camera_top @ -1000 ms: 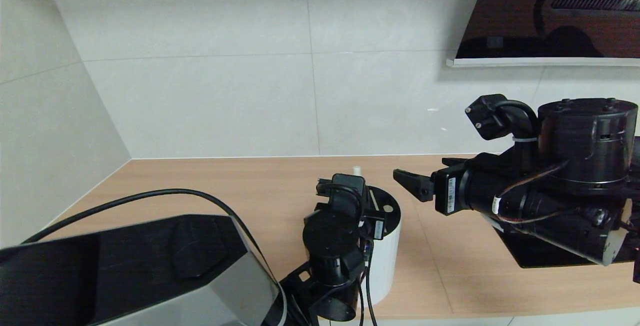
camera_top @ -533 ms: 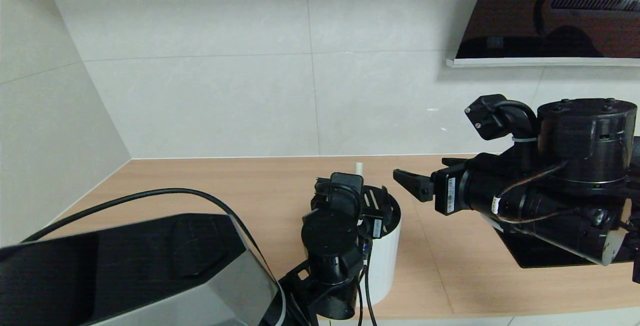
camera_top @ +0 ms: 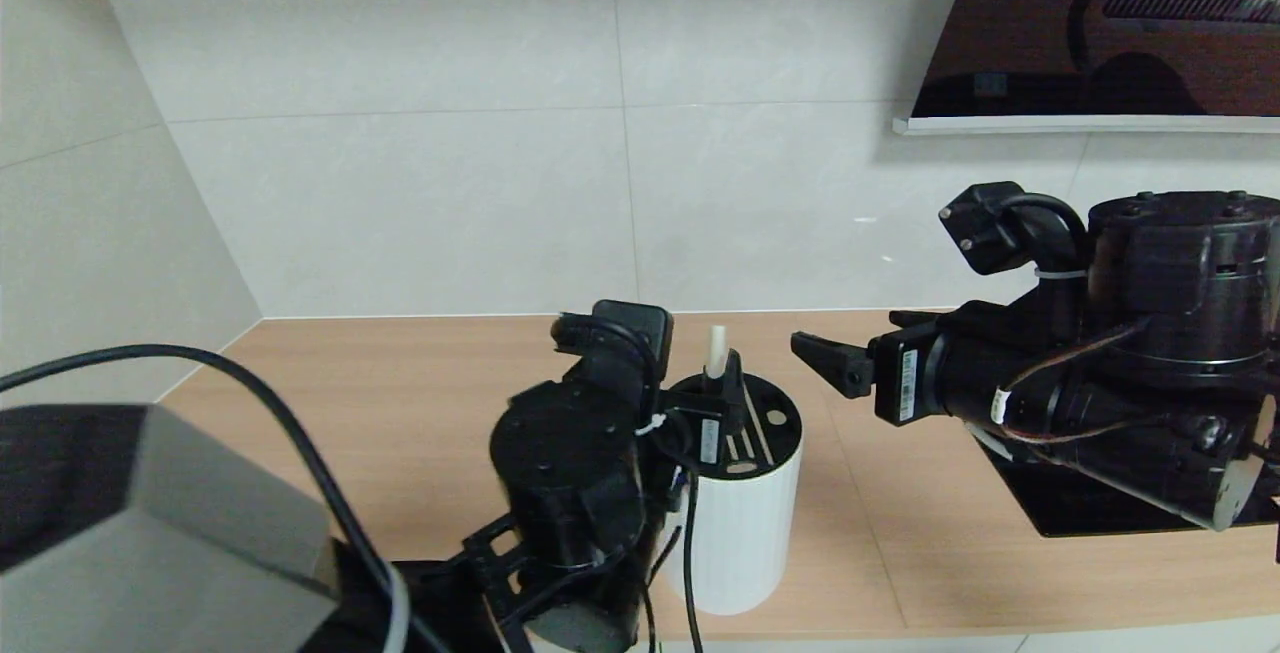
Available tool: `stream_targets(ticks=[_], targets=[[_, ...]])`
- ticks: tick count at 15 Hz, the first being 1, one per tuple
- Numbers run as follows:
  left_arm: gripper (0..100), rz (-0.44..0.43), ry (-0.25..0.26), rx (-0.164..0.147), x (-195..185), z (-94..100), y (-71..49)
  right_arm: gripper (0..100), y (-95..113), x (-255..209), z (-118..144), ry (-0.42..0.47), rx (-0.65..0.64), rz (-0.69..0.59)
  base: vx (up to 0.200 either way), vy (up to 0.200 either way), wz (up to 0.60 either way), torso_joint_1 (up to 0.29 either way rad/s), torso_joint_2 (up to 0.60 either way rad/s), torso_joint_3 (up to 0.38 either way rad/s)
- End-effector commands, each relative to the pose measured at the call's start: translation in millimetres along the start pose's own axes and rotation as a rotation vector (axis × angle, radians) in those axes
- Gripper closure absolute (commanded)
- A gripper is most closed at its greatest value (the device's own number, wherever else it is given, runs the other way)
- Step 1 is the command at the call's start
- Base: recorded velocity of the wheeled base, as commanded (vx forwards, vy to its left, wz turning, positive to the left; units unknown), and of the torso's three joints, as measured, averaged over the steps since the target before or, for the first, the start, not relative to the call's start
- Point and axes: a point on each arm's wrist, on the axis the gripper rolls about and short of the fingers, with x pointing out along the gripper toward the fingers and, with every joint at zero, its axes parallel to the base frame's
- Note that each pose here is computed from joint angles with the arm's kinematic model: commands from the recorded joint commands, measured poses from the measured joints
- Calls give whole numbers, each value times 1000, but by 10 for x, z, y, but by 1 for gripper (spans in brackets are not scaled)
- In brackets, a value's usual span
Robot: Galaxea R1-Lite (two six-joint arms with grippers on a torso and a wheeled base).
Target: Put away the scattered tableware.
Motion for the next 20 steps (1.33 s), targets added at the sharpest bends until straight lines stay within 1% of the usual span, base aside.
stream_targets(ticks=[1,2,3,4,5,6,7,9,10,11,12,13,14,15,16,17,18,19,20], targets=[[0,-72,-30,-22,-525,554,386,0,-19,-132,98,-41,10,2,0,0,0,0,0,0],[0,-150,-36,-30,-846,808,594,0,-52,-276,149,-73,18,-12,0,0,0,0,0,0],[0,-170,-39,-37,-1023,955,751,0,-74,-383,181,-97,24,-11,0,0,0,0,0,0],[0,-189,-49,-77,-1146,1056,863,0,-113,-468,212,-117,32,-17,0,0,0,0,0,0],[0,-191,-50,-88,-1171,1070,889,0,-139,-485,217,-122,34,-25,0,0,0,0,0,0],[0,-156,-38,-109,-1310,1136,1128,0,-296,-690,247,-169,51,-73,0,0,0,0,0,0],[0,-115,-29,-100,-1406,1159,1284,0,-378,-893,254,-206,61,-81,0,0,0,0,0,0],[0,-33,-35,-95,-1696,1243,1610,0,-562,-1283,170,-266,70,-91,0,0,0,0,0,0],[0,17,-38,-91,-1849,1247,1756,0,-655,-1427,90,-279,70,-108,0,0,0,0,0,0],[0,72,-42,-90,-2030,1206,1895,0,-758,-1553,6,-282,72,-166,0,0,0,0,0,0],[0,121,-50,-87,-2188,1136,1996,0,-824,-1672,-63,-286,75,-234,0,0,0,0,0,0],[0,170,-83,-81,-2373,1076,2086,0,-853,-1849,-106,-316,78,-296,0,0,0,0,0,0],[0,203,-122,-77,-2516,1051,2136,0,-845,-2000,-135,-342,76,-329,0,0,0,0,0,0],[0,296,-186,-50,-2739,1017,2186,0,-801,-2243,-203,-369,38,-374,0,0,0,0,0,0],[0,360,-231,-11,-2895,995,2195,0,-758,-2399,-277,-374,-5,-397,0,0,0,0,0,0],[0,411,-274,50,-3093,930,2182,0,-698,-2600,-407,-374,-69,-418,0,0,0,0,0,0],[0,425,-284,75,-3182,882,2169,0,-665,-2710,-474,-382,-111,-433,0,0,0,0,0,0],[0,440,-294,104,-3358,776,2133,0,-605,-2896,-589,-410,-185,-495,0,0,0,0,0,0],[0,451,-285,102,-3379,755,2121,0,-567,-2961,-625,-430,-213,-566,0,0,0,0,0,0]])
